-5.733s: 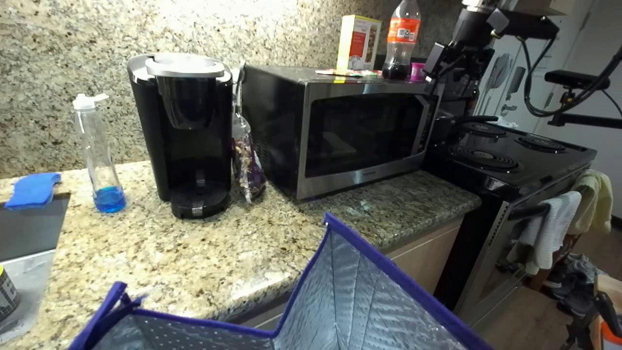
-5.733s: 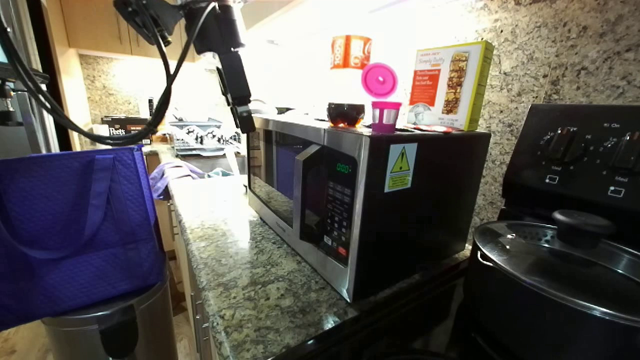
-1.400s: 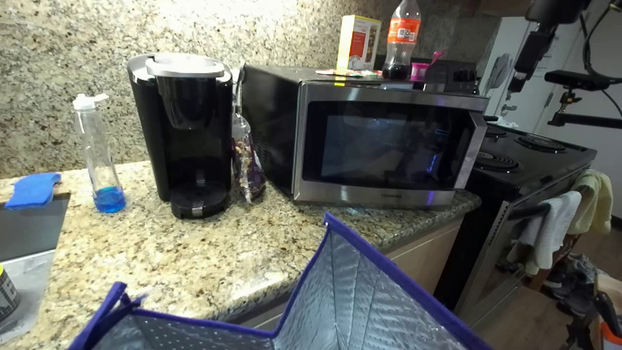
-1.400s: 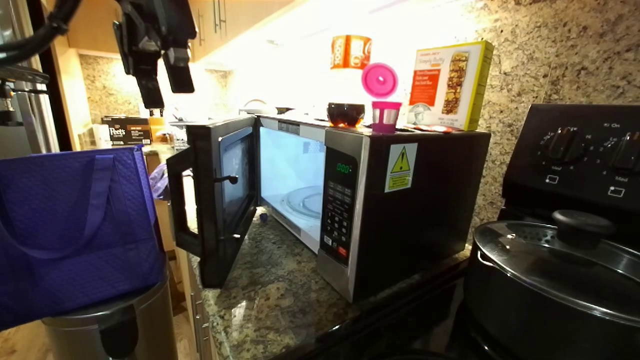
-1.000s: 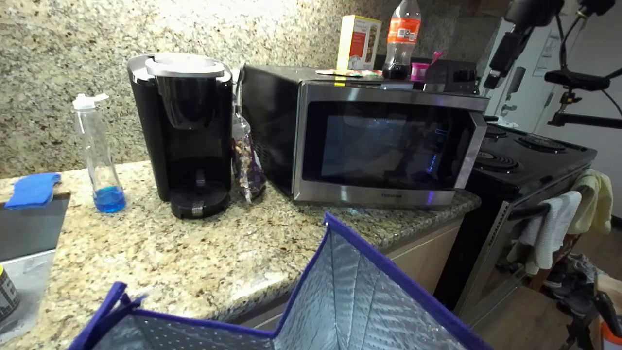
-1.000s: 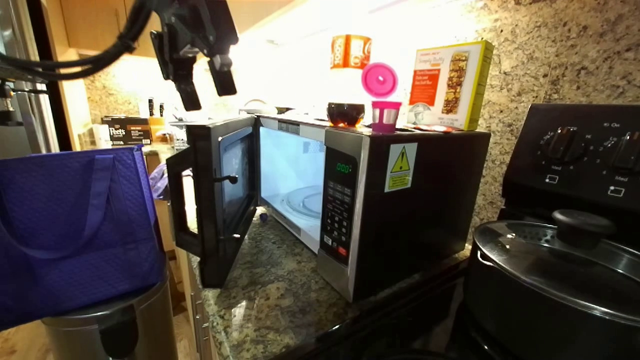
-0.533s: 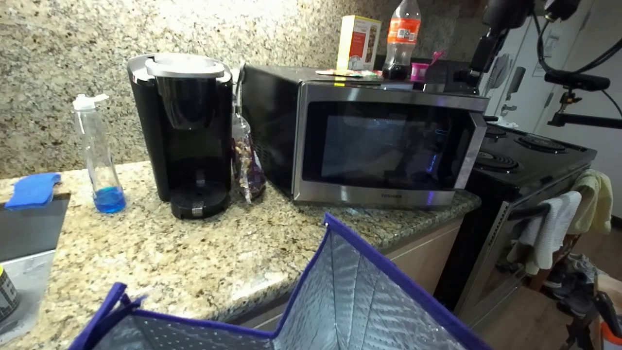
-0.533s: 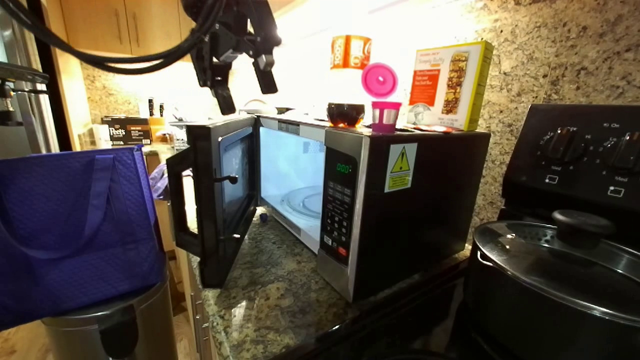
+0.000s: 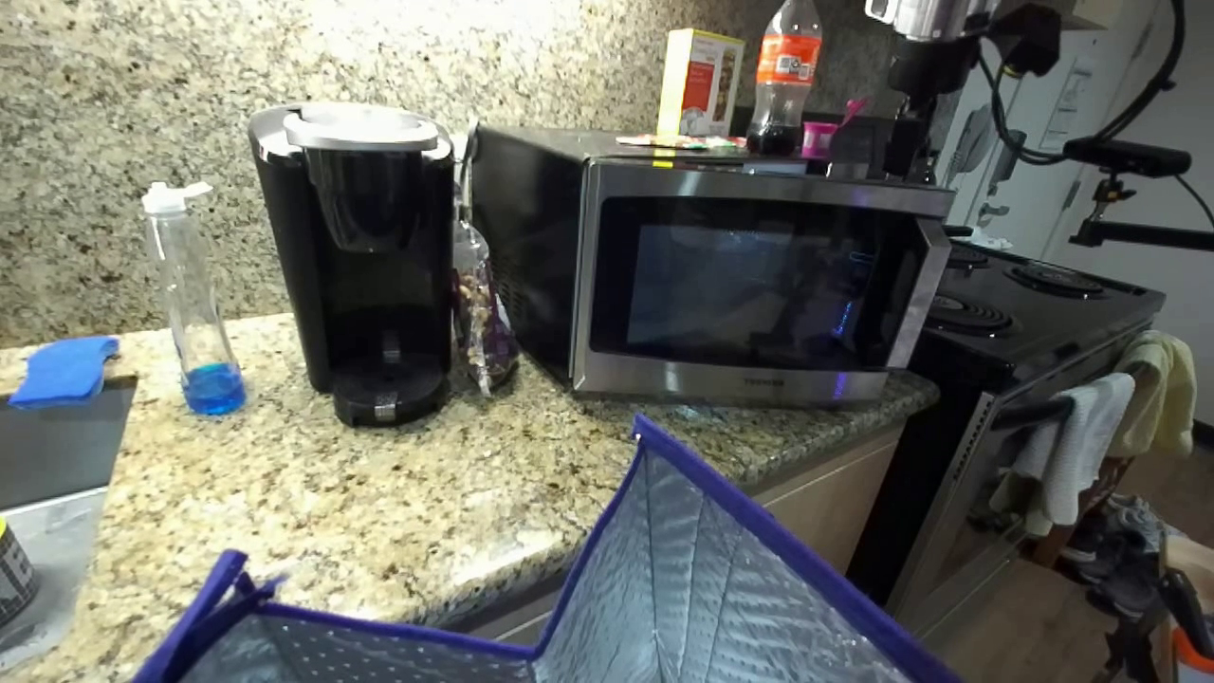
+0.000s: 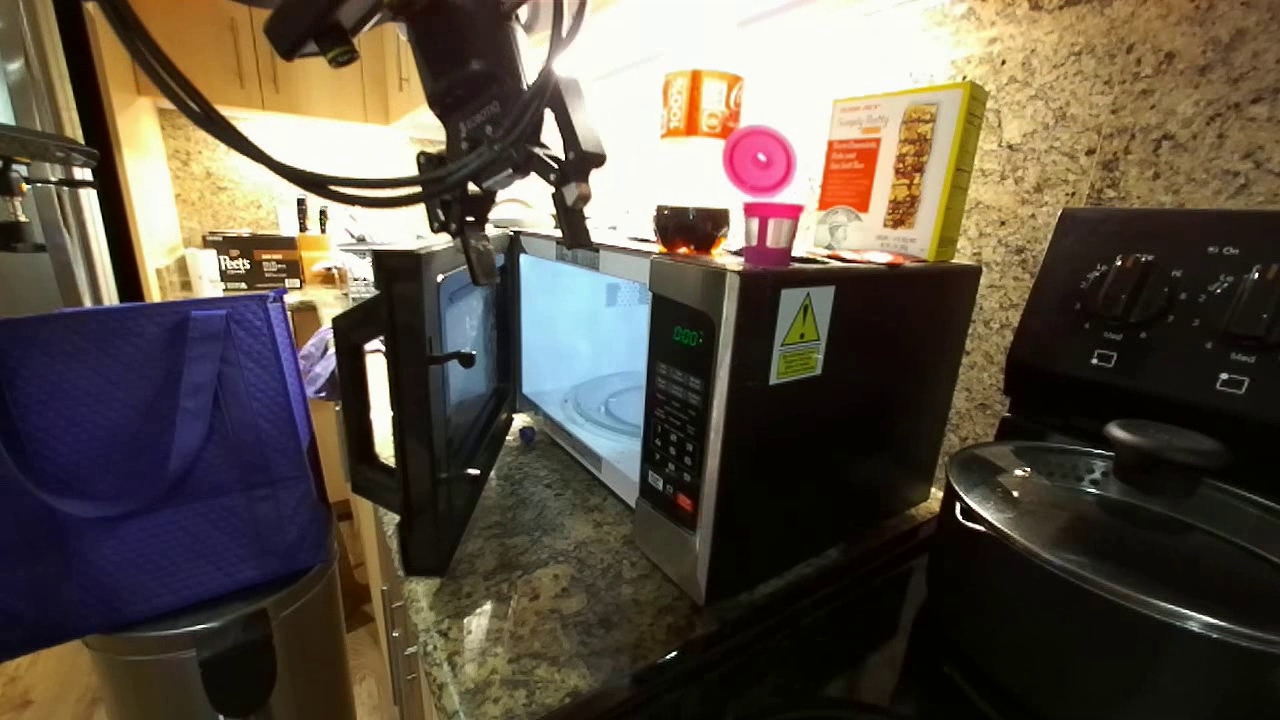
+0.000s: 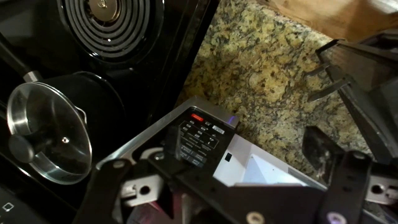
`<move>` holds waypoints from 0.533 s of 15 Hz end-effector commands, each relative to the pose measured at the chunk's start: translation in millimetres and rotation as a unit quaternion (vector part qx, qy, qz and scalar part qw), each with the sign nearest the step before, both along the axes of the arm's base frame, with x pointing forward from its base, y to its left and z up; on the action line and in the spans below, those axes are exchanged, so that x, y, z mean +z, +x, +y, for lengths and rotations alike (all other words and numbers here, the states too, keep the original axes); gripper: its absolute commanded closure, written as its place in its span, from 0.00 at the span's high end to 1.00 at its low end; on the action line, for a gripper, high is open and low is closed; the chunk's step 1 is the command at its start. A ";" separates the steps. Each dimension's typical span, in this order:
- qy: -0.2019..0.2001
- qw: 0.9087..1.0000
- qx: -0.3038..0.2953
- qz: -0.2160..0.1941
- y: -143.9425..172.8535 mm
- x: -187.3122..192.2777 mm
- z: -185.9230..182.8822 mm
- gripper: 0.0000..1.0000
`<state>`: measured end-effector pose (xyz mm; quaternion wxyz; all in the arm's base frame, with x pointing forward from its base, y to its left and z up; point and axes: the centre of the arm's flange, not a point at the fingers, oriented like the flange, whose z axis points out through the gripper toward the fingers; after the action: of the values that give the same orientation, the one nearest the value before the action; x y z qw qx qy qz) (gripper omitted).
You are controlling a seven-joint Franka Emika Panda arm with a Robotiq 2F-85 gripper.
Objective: Open the microwave door
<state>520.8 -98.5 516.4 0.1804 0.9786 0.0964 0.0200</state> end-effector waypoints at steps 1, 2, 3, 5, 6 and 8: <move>0.009 0.999 0.025 0.046 5.4 -5.1 6.7 1.00; 0.012 0.998 0.030 0.057 3.9 -6.9 9.1 1.00; 0.016 0.997 0.030 0.068 1.8 -6.8 11.3 1.00; 0.027 0.995 0.037 0.093 -3.8 -7.4 17.3 1.00; 0.034 0.993 0.041 0.106 -6.5 -8.7 20.5 1.00; 0.049 0.989 0.057 0.129 -11.5 -12.0 28.2 1.00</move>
<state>512.6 -78.4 500.1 0.1452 0.9768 0.1437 -0.0649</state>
